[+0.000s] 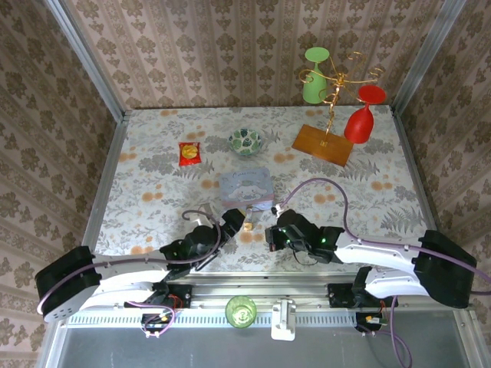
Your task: Unlock the padlock with the key
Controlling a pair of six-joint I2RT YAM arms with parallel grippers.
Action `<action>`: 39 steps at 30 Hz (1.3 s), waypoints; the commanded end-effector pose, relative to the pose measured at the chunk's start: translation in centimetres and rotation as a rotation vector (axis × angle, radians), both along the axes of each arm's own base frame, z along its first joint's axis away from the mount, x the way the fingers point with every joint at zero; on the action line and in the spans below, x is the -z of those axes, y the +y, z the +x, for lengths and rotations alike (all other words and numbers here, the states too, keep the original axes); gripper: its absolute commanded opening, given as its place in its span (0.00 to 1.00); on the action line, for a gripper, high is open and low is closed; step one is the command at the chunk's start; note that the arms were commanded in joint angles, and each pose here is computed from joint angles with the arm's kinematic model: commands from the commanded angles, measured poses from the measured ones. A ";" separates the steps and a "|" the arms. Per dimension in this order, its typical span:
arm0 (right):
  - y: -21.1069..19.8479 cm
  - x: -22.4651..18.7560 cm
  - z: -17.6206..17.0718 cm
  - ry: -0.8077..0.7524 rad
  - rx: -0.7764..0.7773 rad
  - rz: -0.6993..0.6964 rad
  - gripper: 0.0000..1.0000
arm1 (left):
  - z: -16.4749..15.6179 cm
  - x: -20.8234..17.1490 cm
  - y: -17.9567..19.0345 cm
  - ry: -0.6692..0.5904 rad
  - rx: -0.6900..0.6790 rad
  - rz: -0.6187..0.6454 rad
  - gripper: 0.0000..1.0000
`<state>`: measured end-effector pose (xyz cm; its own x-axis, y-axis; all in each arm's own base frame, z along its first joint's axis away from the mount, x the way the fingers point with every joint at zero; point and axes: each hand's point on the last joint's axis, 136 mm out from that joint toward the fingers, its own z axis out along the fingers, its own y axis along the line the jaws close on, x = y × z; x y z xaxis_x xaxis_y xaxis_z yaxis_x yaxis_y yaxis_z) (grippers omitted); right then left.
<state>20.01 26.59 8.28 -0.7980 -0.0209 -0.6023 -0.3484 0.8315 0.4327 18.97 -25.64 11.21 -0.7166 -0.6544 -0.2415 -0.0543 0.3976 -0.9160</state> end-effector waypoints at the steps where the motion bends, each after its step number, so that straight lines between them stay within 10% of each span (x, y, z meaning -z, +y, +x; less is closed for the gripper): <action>1: 0.3 -2.4 0.5 -0.025 -0.007 0.031 0.00 | 0.4 -1.7 -0.3 0.085 -0.108 -0.213 0.94; 17: 3.5 -10.7 2.5 -0.181 -0.069 0.240 0.00 | 1.1 -6.3 -6.4 0.147 -0.084 -0.649 0.92; 39: 2.7 -8.7 1.7 -0.149 -0.055 0.262 0.00 | 1.2 -7.4 -5.8 0.075 -0.088 -0.613 0.64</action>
